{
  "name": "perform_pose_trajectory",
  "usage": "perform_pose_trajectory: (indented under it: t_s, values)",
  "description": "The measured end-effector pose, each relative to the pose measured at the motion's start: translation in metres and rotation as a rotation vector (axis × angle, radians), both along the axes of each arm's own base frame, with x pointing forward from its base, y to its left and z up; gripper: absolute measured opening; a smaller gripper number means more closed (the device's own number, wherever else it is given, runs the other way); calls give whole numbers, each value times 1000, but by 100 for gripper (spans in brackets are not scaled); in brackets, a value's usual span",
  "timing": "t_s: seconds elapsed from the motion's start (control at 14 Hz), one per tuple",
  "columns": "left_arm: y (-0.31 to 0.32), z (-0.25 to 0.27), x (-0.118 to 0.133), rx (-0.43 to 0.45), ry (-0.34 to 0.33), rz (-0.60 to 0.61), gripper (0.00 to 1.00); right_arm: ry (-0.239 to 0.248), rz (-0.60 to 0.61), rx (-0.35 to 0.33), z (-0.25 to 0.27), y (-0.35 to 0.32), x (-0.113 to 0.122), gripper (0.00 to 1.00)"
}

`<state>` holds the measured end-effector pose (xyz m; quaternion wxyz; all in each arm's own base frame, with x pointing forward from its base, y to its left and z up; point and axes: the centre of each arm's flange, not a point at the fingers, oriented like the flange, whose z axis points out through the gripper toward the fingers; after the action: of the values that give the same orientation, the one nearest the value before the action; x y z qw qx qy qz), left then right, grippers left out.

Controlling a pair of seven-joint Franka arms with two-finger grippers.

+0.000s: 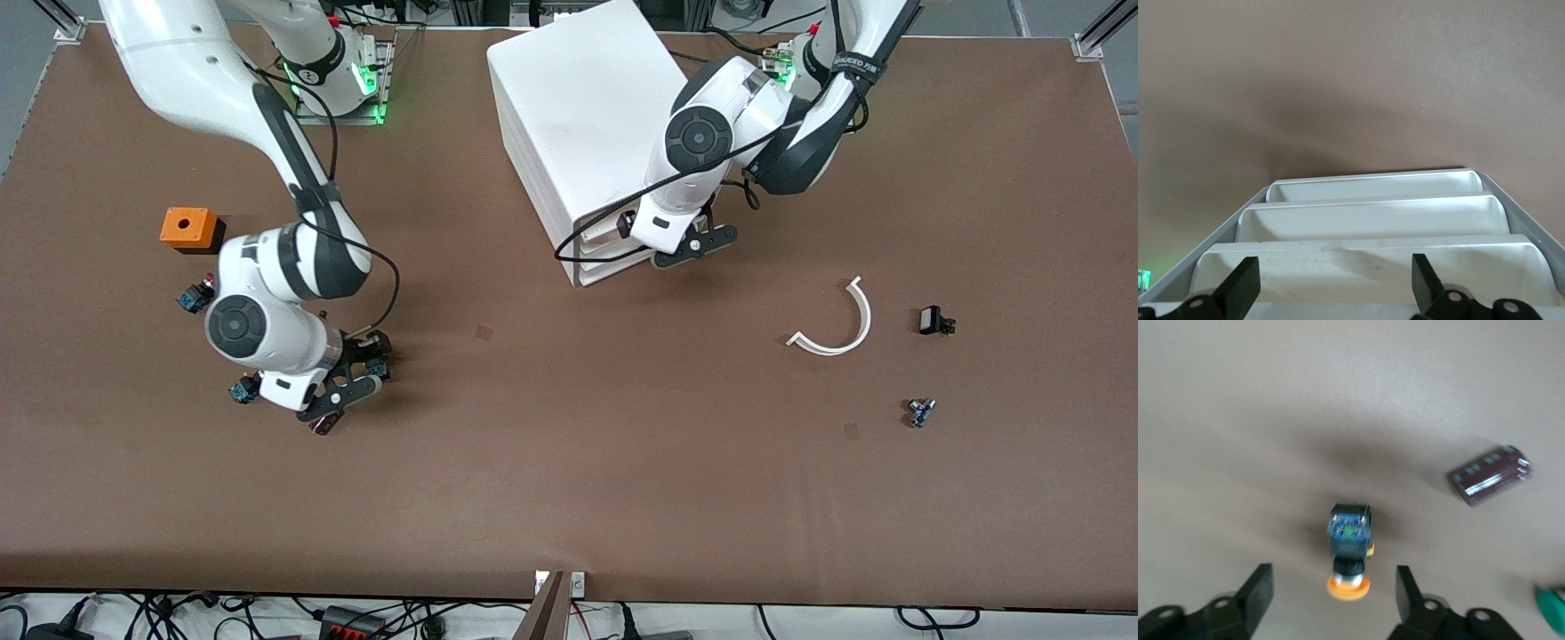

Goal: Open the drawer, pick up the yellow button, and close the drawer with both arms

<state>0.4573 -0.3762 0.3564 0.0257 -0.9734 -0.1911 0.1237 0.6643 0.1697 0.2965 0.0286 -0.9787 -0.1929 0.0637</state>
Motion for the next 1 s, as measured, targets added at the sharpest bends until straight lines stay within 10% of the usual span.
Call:
perform_pose_trajectory:
  t_s: [0.43,1.0]
  values:
    - [-7,2,-7,-15,9,-5,100,71,-118,-45,141,-32,3,100]
    - [35,57,44,-70,-51,7,100,-24,-248,-66,250,-97,-13,100]
